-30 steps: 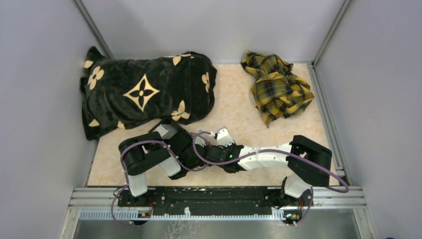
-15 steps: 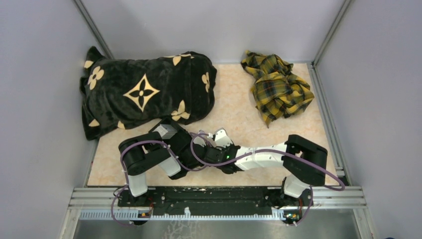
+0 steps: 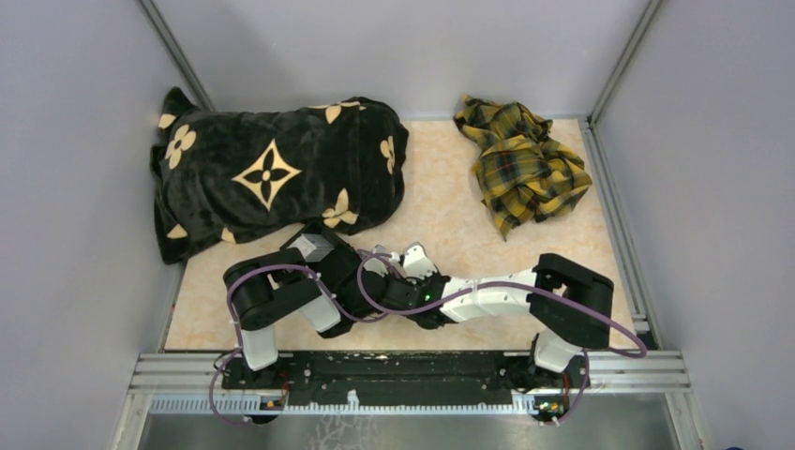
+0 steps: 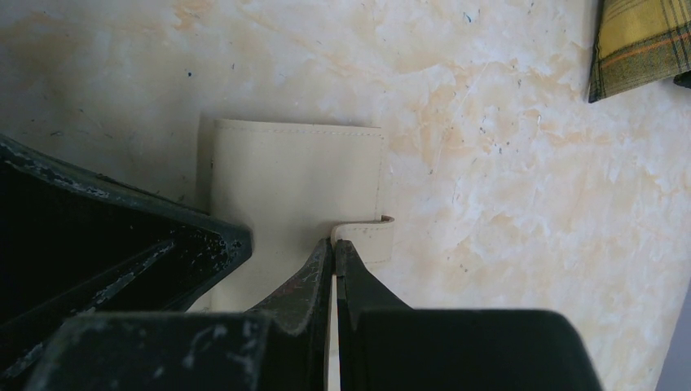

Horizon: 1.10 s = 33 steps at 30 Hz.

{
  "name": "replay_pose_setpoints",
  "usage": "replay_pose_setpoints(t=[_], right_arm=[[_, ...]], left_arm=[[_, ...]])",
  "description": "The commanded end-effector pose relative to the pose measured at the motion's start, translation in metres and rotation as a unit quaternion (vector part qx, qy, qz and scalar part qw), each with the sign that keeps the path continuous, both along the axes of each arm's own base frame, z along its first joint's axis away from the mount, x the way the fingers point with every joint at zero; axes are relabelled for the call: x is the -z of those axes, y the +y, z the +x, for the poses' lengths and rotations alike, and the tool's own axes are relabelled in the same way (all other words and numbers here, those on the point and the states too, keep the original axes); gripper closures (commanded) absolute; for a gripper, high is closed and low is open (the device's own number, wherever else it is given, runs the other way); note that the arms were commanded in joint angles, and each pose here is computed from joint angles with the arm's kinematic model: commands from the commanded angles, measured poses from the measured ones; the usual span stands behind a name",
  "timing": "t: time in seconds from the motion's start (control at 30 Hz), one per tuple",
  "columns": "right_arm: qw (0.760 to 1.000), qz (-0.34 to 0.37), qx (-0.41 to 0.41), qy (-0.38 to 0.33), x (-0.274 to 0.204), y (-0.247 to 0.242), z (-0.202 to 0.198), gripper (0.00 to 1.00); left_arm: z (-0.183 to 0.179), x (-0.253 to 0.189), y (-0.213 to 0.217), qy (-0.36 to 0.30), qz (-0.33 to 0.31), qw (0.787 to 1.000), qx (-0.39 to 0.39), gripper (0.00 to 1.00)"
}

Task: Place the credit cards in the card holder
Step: Close the card holder at the center of the board.

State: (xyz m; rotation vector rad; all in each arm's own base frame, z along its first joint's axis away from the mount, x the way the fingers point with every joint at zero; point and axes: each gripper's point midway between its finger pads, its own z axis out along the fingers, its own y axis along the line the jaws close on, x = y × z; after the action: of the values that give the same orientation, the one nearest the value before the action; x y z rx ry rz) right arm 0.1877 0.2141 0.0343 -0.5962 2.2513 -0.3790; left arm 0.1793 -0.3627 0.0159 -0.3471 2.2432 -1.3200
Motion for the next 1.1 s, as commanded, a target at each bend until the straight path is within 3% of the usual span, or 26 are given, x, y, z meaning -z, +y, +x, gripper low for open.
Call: replay_pose_setpoints(t=[0.0, 0.4, 1.07], right_arm=[[0.997, 0.070, -0.008, 0.042, 0.014, 0.035, -0.013, 1.00], [0.996, 0.052, -0.016, 0.076, 0.039, 0.036, -0.019, 1.00], [0.976, 0.137, 0.002, 0.171, 0.074, 0.046, -0.041, 1.00]], left_arm=[[-0.030, 0.069, 0.038, 0.055, 0.131, 0.990, 0.024, 0.84], [-0.031, 0.069, 0.035, 0.055, 0.129, 0.990, 0.027, 0.84], [-0.035, 0.064, 0.026, 0.044, 0.123, 0.991, 0.039, 0.87]])
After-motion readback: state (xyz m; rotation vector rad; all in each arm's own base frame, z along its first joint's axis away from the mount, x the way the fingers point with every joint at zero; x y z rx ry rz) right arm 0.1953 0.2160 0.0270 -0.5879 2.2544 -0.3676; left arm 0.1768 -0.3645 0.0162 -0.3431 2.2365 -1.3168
